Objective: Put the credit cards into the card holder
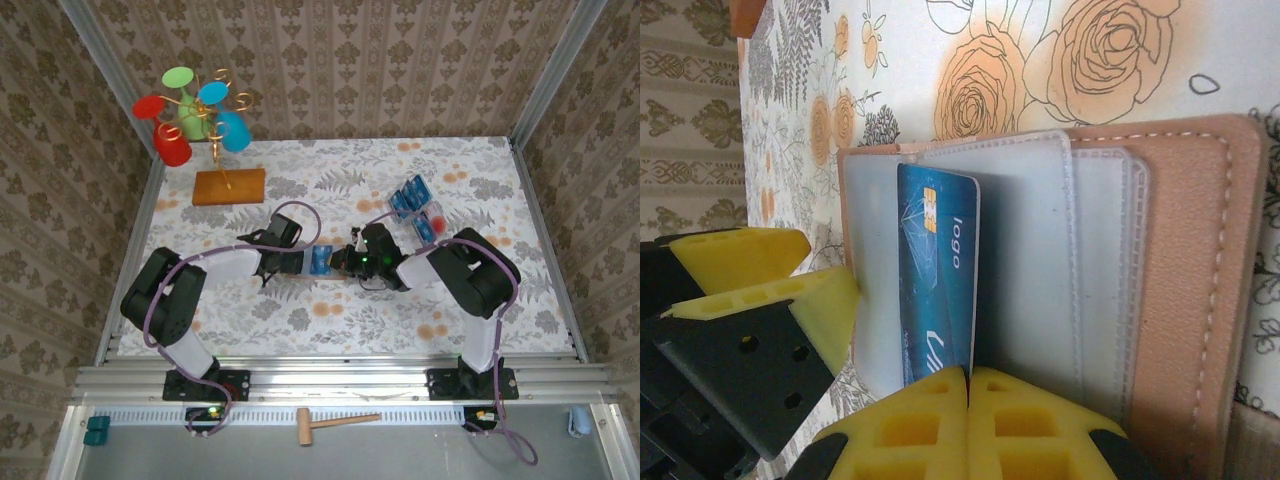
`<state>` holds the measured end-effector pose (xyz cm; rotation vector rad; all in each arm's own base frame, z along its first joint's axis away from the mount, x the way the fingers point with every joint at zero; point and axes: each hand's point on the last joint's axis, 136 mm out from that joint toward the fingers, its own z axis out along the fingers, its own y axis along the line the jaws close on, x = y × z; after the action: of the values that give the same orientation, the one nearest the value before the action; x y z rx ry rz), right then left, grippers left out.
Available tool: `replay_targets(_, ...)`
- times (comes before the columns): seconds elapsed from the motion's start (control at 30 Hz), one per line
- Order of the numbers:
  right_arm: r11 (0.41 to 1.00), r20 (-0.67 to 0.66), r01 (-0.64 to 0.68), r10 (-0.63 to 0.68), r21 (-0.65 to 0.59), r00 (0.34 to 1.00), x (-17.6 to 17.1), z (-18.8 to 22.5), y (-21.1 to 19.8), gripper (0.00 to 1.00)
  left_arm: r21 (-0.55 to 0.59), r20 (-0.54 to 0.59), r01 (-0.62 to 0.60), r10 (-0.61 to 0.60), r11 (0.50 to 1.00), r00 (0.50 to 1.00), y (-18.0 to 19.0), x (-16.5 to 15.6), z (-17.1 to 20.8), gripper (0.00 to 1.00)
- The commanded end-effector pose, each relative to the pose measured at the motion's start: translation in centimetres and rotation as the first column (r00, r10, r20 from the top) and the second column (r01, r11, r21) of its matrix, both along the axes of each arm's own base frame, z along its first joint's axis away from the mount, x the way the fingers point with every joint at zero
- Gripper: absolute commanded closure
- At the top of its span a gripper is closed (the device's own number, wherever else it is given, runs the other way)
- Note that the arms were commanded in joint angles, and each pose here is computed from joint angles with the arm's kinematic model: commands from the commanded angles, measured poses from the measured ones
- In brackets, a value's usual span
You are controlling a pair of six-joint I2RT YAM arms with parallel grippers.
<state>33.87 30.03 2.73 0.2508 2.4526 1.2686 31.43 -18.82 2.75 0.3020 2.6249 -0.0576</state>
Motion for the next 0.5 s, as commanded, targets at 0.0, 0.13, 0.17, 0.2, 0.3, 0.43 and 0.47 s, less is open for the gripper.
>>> replay_targets(0.0,0.998,-0.059,-0.009,0.006,-0.055,0.998,-0.6,-2.5,-0.6,1.0,0.047,-0.067,0.002,0.001,0.999,0.998,1.0,-1.8,-1.5,0.25)
replay_targets(0.13,0.998,-0.062,-0.018,0.014,-0.054,0.998,-0.6,-2.7,-0.2,1.0,0.046,-0.067,0.004,-0.001,0.999,0.998,1.0,-1.8,-1.5,0.25)
replay_targets(0.17,0.998,-0.065,-0.02,0.016,-0.055,0.998,-0.6,-2.7,-0.1,1.0,0.045,-0.064,0.004,-0.001,0.999,0.998,0.9,-1.8,-1.4,0.25)
replay_targets(0.2,0.998,-0.062,-0.023,0.02,-0.053,0.998,-0.6,-2.7,0.1,1.0,0.045,-0.064,0.004,-0.001,0.999,0.998,0.9,-1.8,-1.4,0.25)
replay_targets(0.3,0.998,-0.064,-0.028,0.025,-0.053,0.998,-0.6,-2.7,0.4,1.0,0.044,-0.063,0.002,0.001,0.999,0.998,0.9,-1.8,-1.4,0.25)
replay_targets(0.43,0.998,-0.067,-0.035,0.031,-0.054,0.997,-0.7,-2.7,0.7,1.0,0.044,-0.063,0.004,-0.002,0.999,0.998,0.9,-1.7,-1.3,0.25)
replay_targets(0.47,0.998,-0.068,-0.033,0.029,-0.056,0.997,-0.7,-2.8,0.6,1.0,0.045,-0.062,0.003,0.0,0.999,0.998,0.9,-1.7,-1.3,0.25)
